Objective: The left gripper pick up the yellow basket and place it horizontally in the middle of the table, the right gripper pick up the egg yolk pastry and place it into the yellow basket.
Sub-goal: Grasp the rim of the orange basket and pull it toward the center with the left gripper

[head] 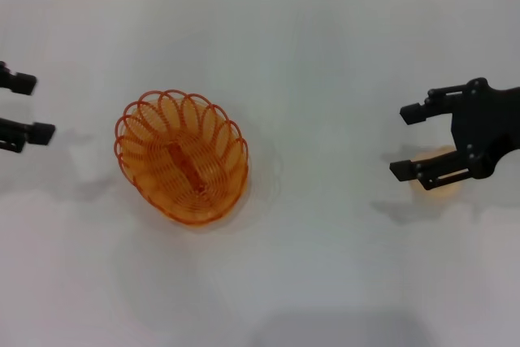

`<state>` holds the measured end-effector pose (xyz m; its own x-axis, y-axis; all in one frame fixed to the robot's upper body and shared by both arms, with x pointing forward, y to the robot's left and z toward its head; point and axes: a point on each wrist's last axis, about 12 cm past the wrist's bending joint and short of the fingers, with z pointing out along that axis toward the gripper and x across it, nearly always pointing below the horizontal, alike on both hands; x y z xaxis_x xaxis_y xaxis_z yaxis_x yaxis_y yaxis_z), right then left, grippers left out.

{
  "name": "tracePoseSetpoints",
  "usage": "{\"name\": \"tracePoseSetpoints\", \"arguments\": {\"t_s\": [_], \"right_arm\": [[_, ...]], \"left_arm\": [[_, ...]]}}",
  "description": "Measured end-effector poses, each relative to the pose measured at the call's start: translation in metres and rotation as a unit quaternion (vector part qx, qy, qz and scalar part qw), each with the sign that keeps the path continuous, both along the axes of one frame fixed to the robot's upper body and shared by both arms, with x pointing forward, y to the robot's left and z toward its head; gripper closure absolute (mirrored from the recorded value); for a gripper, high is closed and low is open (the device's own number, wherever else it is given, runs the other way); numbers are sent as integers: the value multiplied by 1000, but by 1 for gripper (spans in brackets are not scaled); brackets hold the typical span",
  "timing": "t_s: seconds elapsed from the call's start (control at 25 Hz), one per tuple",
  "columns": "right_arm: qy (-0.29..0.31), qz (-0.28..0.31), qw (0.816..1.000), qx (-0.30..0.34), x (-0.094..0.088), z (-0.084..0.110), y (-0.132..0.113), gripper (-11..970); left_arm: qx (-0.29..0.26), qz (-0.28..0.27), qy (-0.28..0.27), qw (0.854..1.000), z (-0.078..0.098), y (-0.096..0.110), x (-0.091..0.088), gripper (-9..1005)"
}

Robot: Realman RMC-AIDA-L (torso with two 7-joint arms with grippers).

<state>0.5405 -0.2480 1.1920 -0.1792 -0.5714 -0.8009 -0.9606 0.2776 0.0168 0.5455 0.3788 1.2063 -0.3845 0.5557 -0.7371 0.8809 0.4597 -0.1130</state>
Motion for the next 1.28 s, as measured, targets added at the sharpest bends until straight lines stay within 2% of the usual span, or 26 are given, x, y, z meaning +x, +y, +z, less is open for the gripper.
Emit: {"name": "tracePoseSetpoints", "arguments": {"t_s": [0.2, 0.4, 0.6, 0.84, 1.28], "right_arm": [[-6, -1, 1000, 6, 2, 0, 5, 143], [-8, -2, 1000, 12, 2, 1, 6, 143], [-13, -6, 1000, 15, 5, 3, 6, 143], [-14, -14, 1000, 17, 6, 7, 6, 143], [-22, -14, 1000, 17, 9, 13, 5, 144]], "left_arm": [[63, 14, 11, 998, 7, 3, 15, 109], [114, 37, 0, 993, 14, 5, 31, 109], [138, 64, -27, 988, 16, 7, 44, 109], [154, 73, -51, 984, 6, -10, 58, 109], [149, 53, -56, 986, -27, -55, 75, 110]]}}
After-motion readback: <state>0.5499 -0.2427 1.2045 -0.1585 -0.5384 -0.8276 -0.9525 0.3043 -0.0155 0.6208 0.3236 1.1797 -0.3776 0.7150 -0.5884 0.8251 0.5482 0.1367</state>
